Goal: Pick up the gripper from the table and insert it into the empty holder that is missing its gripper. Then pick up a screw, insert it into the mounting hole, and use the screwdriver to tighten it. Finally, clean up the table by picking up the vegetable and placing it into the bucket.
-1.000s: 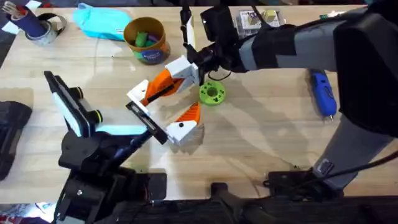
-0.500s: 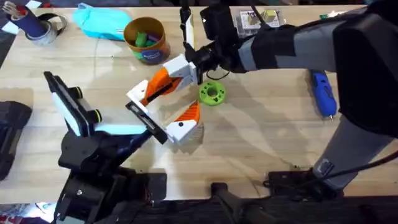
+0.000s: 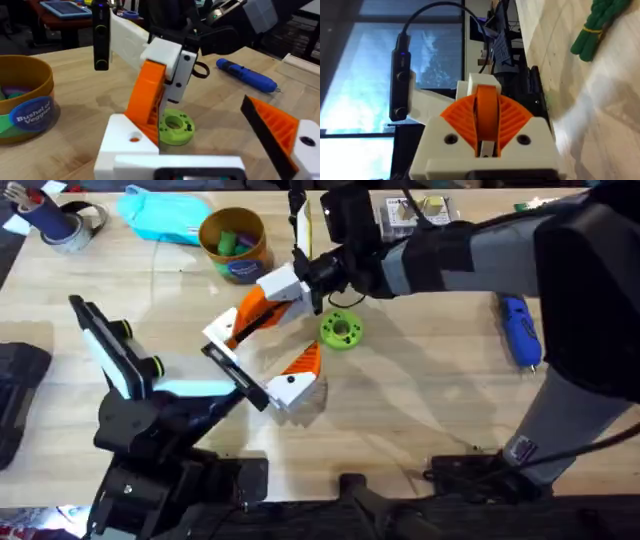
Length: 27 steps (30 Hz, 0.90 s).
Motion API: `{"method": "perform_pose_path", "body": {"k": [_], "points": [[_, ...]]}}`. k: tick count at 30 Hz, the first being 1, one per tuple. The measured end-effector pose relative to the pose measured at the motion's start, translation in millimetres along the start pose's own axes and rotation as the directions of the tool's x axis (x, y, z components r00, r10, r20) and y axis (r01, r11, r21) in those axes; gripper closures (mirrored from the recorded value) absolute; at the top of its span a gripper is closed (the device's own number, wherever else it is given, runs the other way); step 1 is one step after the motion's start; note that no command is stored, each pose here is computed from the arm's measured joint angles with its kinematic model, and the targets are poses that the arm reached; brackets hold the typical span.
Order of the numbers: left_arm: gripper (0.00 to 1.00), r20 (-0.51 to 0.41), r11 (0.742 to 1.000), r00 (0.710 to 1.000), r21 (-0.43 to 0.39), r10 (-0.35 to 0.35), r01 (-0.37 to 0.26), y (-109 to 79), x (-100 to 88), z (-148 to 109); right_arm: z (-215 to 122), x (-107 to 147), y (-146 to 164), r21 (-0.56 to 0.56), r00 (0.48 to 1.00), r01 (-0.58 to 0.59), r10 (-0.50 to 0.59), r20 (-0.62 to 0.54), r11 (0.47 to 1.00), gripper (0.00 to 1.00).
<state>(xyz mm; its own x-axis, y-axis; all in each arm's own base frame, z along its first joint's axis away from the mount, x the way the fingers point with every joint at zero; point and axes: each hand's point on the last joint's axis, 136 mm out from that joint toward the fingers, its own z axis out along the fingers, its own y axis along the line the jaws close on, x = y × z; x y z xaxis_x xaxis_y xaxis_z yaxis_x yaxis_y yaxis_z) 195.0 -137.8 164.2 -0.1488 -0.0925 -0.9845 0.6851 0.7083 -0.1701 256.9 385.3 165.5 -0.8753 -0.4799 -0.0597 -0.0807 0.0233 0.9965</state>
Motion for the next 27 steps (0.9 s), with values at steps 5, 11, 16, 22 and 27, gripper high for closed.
{"method": "perform_pose_path", "body": {"k": [5, 11, 16, 22, 27], "points": [[0.006, 0.002, 1.0, 1.0, -0.003, 0.007, -0.007, 0.5, -0.5, 0.0, 4.4, 2.7, -0.5, -0.001, 1.0, -0.007, 0.007, -0.012, 1.0, 0.626], [0.006, -0.006, 0.998, 1.0, 0.056, 0.014, -0.013, -10.5, 1.2, 0.2, 18.5, 11.2, -0.9, -0.004, 0.999, -0.014, 0.014, -0.052, 1.0, 0.408], [0.006, -0.01, 0.997, 1.0, 0.081, 0.015, -0.014, -14.8, 1.9, -0.1, 19.4, 11.7, -0.7, -0.005, 0.998, -0.014, 0.014, -0.054, 1.0, 0.033], [0.006, -0.01, 0.996, 1.0, 0.084, 0.017, -0.016, -15.2, 2.0, -0.1, -1.5, 0.2, -2.8, -0.002, 1.0, -0.018, 0.018, -0.002, 1.0, 0.007], [0.006, -0.01, 0.996, 1.0, 0.084, 0.017, -0.016, -15.2, 1.9, -0.1, -32.8, -14.0, -6.3, 0.001, 0.997, -0.035, 0.034, 0.072, 0.999, 0.006]]}}
